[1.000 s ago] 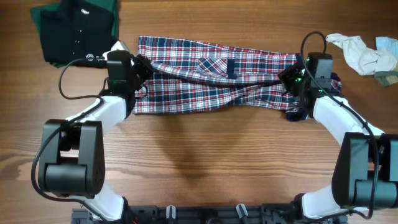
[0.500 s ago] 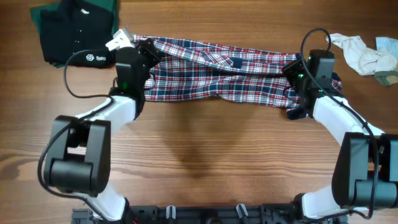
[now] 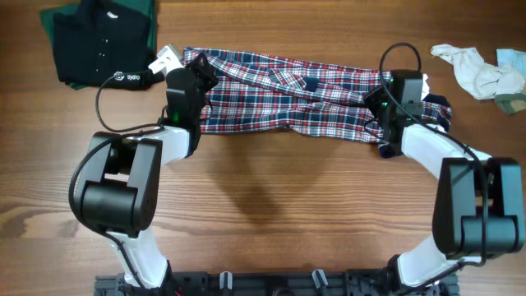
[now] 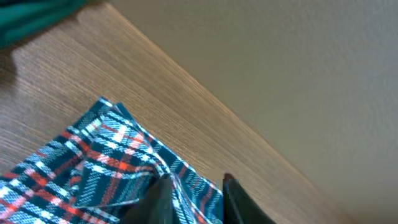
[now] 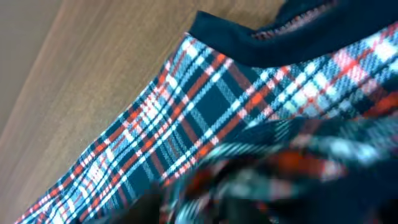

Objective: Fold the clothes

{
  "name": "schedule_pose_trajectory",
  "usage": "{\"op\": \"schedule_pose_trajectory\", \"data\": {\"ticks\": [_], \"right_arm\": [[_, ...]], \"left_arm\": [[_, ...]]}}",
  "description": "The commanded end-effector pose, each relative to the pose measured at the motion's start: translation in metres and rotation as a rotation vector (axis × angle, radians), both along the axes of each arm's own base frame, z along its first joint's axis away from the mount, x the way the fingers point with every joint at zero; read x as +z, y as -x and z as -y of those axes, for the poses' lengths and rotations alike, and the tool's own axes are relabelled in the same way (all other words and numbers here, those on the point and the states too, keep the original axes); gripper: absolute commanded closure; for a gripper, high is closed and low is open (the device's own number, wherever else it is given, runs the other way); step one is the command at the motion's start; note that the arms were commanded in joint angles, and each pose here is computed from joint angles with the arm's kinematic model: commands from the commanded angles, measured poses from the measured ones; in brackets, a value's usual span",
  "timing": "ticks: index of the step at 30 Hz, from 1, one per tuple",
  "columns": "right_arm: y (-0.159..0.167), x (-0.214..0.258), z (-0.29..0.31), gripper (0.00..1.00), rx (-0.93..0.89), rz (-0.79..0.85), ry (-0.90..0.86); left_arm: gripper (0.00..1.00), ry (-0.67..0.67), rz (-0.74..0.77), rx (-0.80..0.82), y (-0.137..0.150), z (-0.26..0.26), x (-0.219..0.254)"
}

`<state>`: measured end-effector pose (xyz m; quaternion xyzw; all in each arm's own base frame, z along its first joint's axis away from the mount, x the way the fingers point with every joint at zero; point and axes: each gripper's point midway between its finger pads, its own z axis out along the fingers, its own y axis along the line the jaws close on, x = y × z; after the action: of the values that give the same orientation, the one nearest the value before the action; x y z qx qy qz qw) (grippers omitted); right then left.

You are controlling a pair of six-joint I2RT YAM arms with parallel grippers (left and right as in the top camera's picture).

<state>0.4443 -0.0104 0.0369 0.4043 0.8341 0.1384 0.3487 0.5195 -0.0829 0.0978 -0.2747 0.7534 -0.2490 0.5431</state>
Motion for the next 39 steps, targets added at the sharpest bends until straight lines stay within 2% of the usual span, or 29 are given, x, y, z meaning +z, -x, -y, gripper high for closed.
{"op": "schedule_pose_trajectory", "data": {"ticks": [1,2,5,8,12,14,15,16,17,19,20,21,32,39], "right_arm": [[-0.012,0.006,0.006,0.00,0.068,0.030,0.133],[-0.014,0.008,0.006,0.00,0.103,0.040,0.170],[-0.023,0.021,0.006,0.00,0.184,0.072,0.262],[-0.037,0.052,0.006,0.00,0.226,0.119,0.321],[-0.044,0.092,0.006,0.00,0.268,0.122,0.370],[-0.037,0.104,0.006,0.01,0.319,0.055,0.403],[-0.033,0.103,0.006,0.04,0.338,0.016,0.407],[-0.027,0.102,0.005,0.12,0.365,-0.024,0.409],[-0.016,0.097,0.000,0.31,0.420,-0.083,0.397],[0.000,0.085,-0.018,0.76,0.516,-0.138,0.312],[0.006,0.080,-0.028,0.89,0.554,-0.151,0.263],[0.014,0.075,-0.040,0.94,0.601,-0.162,0.198],[0.033,-0.017,-0.050,0.96,0.582,-0.400,0.048],[0.004,-0.045,-0.049,0.96,0.551,-0.332,0.056]], "left_arm": [[0.48,-0.012,0.007,0.020,-0.004,-0.003,0.000],[0.41,-0.013,0.007,0.020,-0.004,-0.003,0.000],[0.31,-0.114,0.018,-0.044,-0.003,0.003,0.001],[0.26,-0.180,0.039,-0.180,0.000,0.022,0.005],[0.27,-0.177,0.027,-0.261,0.007,0.034,0.013],[0.32,-0.300,-0.023,-0.307,0.018,0.031,0.015],[0.35,-0.330,-0.047,-0.322,0.023,0.030,0.015],[0.42,-0.346,-0.075,-0.332,0.029,0.029,0.015],[0.51,-0.354,-0.117,-0.341,0.038,0.028,0.016],[0.77,-0.356,-0.184,-0.353,0.054,0.024,0.020],[0.89,-0.362,-0.213,-0.360,0.061,0.023,0.019],[0.95,-0.375,-0.242,-0.372,0.067,0.022,0.015],[0.96,-0.374,-0.420,-0.414,0.074,0.023,-0.067],[0.94,-0.375,-0.429,-0.416,0.075,0.022,-0.069]]}}
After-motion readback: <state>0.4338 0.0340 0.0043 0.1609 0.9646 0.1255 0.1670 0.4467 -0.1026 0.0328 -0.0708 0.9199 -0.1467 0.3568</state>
